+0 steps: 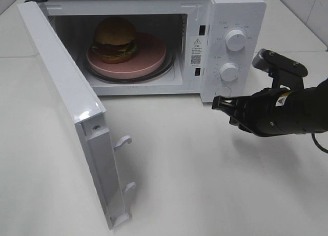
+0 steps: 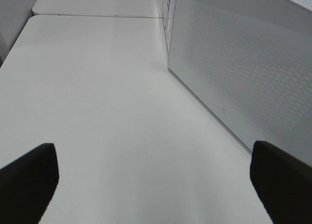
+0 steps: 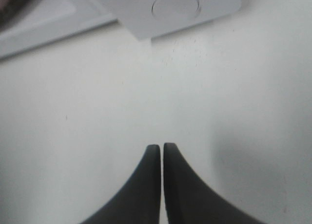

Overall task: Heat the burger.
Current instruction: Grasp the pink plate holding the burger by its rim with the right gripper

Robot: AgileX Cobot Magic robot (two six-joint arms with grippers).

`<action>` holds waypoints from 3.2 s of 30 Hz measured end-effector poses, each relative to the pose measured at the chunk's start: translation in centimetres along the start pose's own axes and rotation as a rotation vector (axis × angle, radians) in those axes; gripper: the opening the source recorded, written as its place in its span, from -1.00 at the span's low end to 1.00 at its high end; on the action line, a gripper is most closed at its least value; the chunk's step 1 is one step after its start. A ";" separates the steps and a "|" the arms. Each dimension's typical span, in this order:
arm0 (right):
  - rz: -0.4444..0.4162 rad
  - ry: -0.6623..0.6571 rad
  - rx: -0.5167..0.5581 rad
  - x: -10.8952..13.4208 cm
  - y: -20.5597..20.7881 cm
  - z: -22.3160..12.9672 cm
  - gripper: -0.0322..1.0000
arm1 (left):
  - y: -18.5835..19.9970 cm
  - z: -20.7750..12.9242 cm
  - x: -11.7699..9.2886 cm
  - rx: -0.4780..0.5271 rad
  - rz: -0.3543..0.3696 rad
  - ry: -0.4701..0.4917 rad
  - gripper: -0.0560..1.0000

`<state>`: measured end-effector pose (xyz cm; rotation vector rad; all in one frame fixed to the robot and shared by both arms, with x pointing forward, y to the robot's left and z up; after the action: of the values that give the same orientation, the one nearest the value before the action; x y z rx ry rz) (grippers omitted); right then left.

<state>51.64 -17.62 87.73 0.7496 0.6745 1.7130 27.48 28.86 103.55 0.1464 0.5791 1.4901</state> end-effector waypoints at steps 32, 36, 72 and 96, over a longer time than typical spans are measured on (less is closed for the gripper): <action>0.265 1.199 0.220 4.2 3.5 4.7 0.67 | 0.0 0.0 0.0 0.000 0.000 0.000 0.98; 0.286 1.344 0.177 5.7 3.7 5.8 0.56 | 0.0 0.0 0.0 0.000 0.000 0.000 0.98; 0.438 1.746 0.157 16.5 -7.1 14.5 0.54 | 0.0 0.0 0.0 0.000 0.000 0.000 0.98; 0.428 1.732 0.195 16.2 -11.0 13.4 0.54 | 0.0 0.0 0.0 0.000 0.000 0.000 0.98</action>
<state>65.24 1.62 90.35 -0.7993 1.9011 2.4641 27.48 28.86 103.55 0.1464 0.5791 1.4901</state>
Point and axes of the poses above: a point on each arm's last joint axis where the gripper is mounted, y pointing back along that axis away from the gripper, x along the wrist's bending axis when the last joint is at zero, z = x × y, the point moved 5 cm from there along -y, pointing out along that axis toward the gripper, and after that the axes turned 14 degrees about y, right-handed, at the moved point
